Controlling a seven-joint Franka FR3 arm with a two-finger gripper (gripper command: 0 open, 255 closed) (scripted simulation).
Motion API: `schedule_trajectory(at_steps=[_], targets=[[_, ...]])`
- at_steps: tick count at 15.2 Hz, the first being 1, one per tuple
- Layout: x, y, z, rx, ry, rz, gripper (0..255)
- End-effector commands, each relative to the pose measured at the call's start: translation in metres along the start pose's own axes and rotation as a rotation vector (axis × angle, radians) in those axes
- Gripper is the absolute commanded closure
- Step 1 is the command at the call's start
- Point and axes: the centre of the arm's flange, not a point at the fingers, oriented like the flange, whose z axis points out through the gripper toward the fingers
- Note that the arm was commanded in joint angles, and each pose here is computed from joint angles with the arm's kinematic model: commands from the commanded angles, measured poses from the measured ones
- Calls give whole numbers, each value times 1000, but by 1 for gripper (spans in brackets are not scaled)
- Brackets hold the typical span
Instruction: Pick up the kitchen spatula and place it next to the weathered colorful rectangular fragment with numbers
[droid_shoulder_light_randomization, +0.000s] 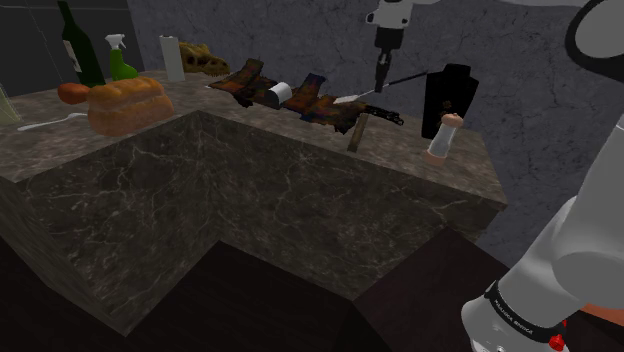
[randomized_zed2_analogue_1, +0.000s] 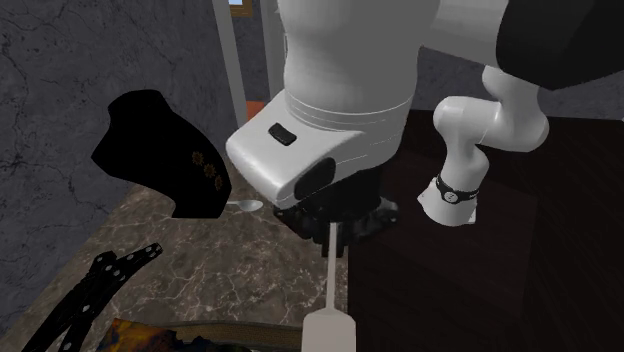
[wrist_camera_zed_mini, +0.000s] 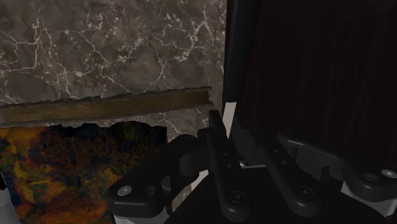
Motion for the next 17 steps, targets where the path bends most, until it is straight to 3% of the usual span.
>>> schedule_trajectory(at_steps=[1, 6, 17], targets=[[26, -5, -2, 1, 0, 0, 255], [90, -15, -6, 1, 0, 0, 255], [94, -15, 52, 1, 0, 0, 255]])
